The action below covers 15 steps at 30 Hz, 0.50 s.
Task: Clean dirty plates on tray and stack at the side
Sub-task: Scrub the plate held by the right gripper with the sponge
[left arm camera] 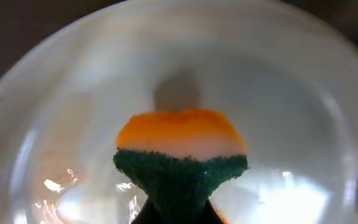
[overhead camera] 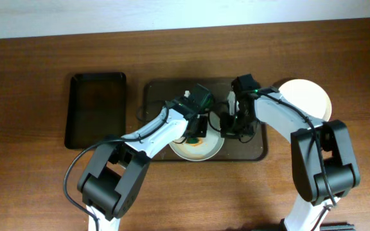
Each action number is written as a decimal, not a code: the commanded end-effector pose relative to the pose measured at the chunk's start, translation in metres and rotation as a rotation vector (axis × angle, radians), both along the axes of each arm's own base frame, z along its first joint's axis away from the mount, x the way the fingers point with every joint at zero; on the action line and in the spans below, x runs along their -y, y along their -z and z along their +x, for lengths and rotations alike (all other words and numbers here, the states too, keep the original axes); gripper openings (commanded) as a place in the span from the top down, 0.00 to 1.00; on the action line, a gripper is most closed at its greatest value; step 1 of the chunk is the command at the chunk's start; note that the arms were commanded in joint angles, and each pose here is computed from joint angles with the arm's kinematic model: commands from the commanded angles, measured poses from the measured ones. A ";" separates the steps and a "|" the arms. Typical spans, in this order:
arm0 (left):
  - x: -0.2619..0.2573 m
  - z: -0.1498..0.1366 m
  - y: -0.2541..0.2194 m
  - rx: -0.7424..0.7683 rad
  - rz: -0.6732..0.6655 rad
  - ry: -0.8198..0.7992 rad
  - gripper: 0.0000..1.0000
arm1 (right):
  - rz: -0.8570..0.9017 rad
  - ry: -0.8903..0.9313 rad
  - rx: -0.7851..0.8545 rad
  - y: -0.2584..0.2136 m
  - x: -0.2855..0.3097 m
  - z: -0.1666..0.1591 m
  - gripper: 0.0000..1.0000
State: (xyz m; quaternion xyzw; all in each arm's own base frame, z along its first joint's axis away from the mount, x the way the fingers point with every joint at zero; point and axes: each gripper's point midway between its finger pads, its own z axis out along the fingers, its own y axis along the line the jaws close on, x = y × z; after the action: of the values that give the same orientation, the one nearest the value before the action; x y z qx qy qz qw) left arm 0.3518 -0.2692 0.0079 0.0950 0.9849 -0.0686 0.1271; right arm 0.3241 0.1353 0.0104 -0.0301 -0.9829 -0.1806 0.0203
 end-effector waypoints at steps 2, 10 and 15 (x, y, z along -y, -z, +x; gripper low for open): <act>-0.087 0.011 0.002 0.129 0.429 -0.101 1.00 | -0.081 0.015 0.017 0.000 0.015 0.007 0.96; -0.111 0.046 -0.163 0.363 0.114 -0.275 1.00 | -0.082 0.016 0.024 0.000 0.015 0.008 0.96; -0.030 0.005 -0.103 0.008 -0.265 -0.106 1.00 | -0.081 0.040 0.018 0.000 0.014 0.009 0.96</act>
State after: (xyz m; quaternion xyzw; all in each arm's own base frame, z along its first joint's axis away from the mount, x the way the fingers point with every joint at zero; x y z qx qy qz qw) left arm 0.3857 -0.1987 0.1568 0.0015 0.9626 -0.1214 0.2422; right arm 0.3292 0.1323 0.0136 -0.0316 -0.9849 -0.1699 0.0134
